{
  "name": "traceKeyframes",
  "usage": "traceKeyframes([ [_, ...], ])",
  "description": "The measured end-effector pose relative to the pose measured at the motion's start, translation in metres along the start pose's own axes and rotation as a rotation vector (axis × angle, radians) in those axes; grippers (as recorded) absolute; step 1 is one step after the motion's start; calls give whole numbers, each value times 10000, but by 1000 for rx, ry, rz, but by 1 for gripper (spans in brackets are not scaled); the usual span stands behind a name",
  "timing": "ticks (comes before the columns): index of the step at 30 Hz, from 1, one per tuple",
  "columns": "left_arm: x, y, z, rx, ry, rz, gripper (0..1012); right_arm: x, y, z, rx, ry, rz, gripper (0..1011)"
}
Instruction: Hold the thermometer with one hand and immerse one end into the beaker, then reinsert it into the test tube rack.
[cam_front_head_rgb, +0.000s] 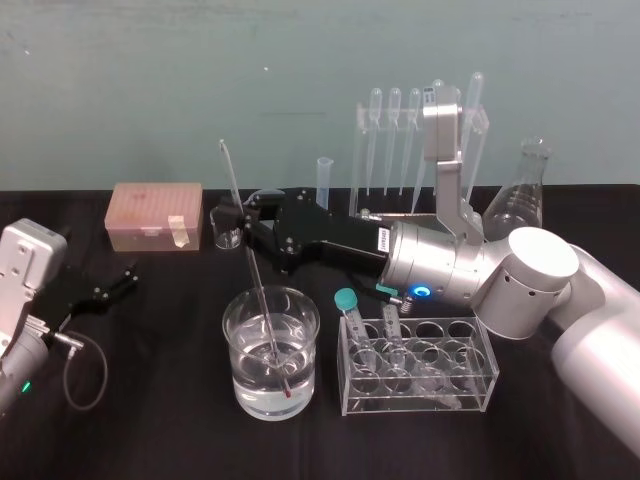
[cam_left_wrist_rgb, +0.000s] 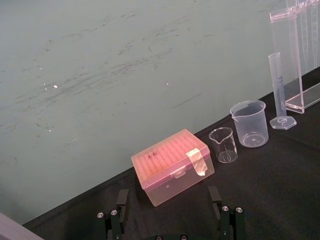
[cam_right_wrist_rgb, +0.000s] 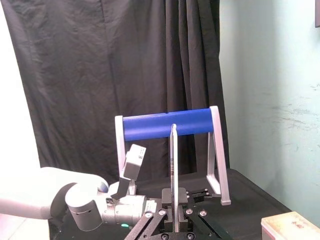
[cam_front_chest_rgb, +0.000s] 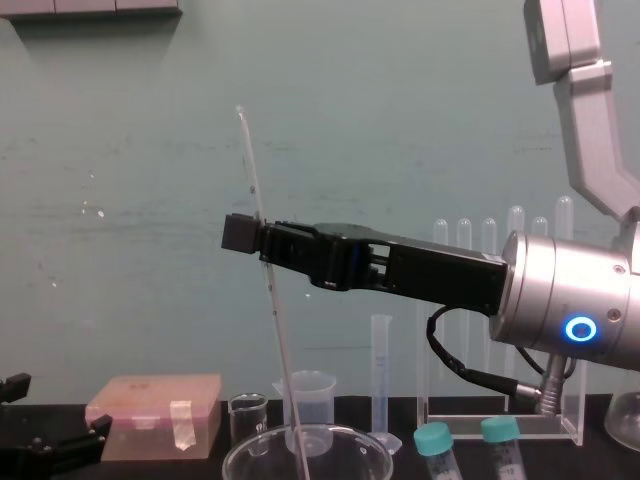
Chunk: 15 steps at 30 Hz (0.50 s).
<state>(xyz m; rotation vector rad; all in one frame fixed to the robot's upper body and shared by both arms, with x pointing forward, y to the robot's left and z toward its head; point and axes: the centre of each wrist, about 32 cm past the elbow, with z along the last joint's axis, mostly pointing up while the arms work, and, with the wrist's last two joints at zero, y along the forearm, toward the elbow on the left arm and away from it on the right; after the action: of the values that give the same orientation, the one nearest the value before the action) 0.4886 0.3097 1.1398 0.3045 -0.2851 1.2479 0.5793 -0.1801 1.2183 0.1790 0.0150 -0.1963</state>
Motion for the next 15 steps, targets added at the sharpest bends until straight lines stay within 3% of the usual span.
traceKeyframes([
  [15, 0, 0, 0, 0, 0, 0, 1008, 0, -1, 5, -2, -3, 1, 58],
])
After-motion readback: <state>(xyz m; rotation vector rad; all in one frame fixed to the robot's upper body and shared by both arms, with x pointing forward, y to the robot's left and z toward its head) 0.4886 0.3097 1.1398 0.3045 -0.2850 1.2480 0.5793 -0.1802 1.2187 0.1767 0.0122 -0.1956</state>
